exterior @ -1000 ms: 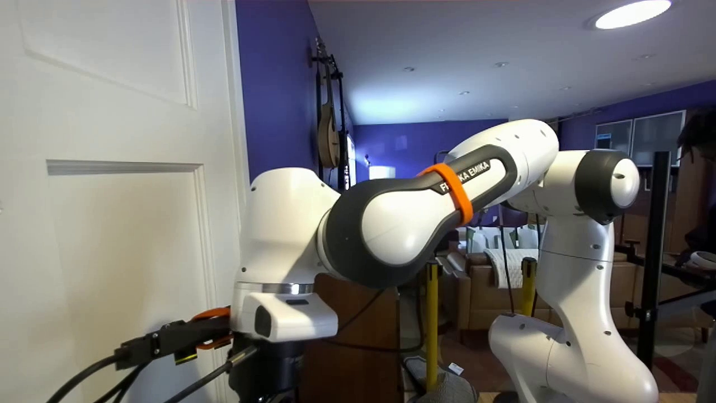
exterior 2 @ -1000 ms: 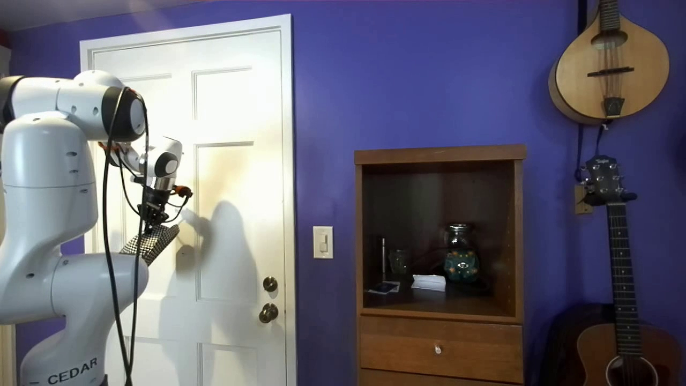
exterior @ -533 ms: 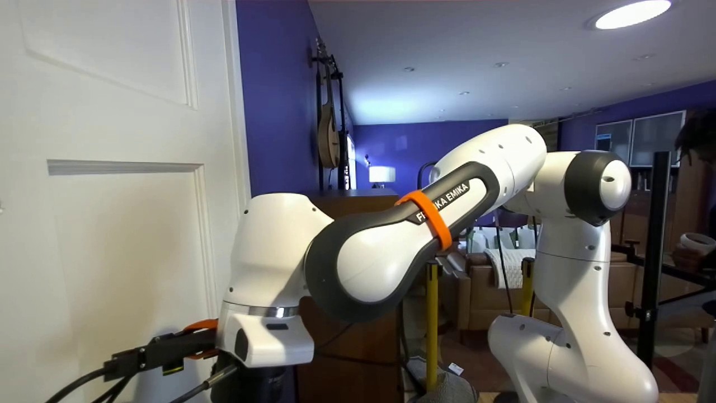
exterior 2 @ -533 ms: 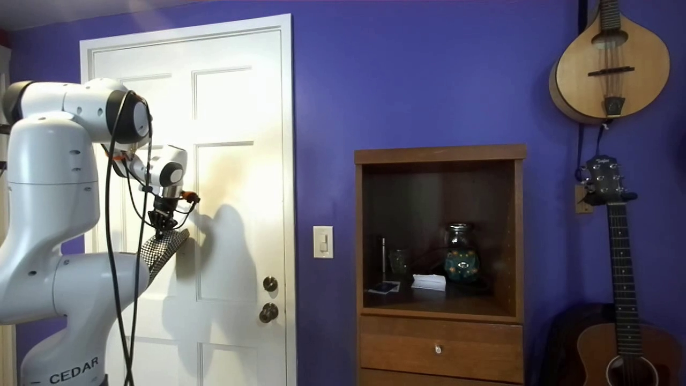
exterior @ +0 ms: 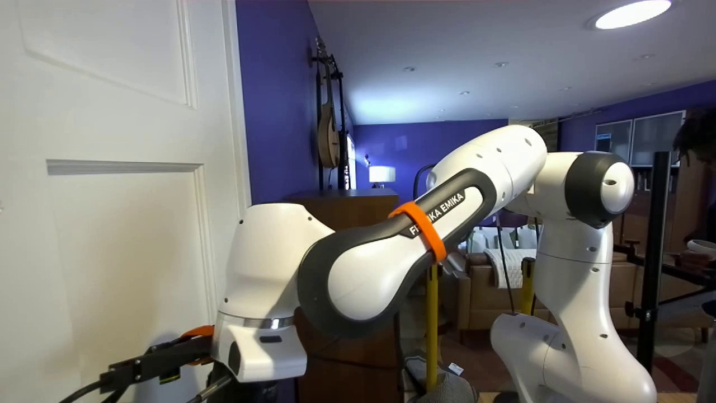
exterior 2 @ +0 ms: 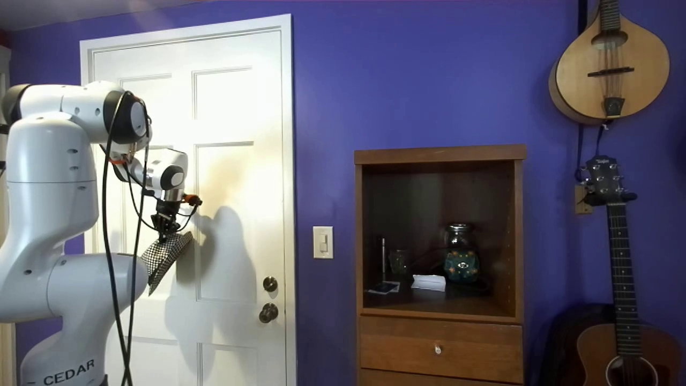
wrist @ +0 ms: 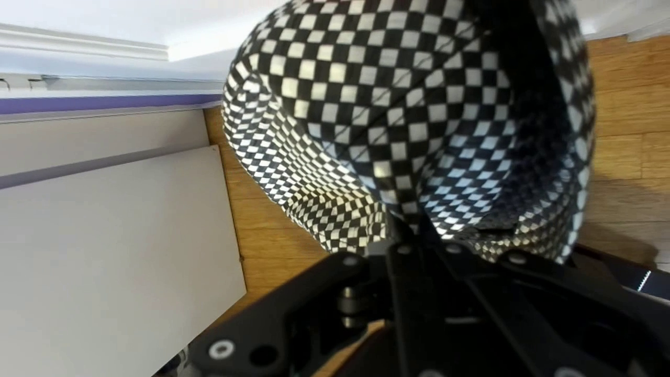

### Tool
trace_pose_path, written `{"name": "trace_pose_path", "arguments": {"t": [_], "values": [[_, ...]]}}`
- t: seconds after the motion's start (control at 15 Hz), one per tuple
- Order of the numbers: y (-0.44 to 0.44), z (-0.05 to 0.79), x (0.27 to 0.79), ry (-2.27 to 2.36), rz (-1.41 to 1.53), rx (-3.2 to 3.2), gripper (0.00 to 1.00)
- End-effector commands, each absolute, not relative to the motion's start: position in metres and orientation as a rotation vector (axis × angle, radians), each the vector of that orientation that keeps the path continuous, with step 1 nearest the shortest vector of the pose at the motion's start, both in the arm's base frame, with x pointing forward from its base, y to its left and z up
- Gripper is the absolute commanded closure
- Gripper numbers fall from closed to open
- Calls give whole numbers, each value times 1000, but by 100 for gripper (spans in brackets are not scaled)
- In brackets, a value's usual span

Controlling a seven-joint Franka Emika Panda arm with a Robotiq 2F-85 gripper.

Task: Hang the hat on the door

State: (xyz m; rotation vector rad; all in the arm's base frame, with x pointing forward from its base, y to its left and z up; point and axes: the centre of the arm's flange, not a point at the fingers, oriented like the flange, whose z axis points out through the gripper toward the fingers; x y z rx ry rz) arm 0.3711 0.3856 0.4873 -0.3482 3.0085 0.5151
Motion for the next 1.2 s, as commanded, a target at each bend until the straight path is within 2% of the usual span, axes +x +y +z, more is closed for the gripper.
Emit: {"name": "trace_pose_path", "arguments": {"t": [0.0,1.13], "values": [[399,466,383,2954,532,-415,99],[417,408,375,2970,505,-485,99]]}}
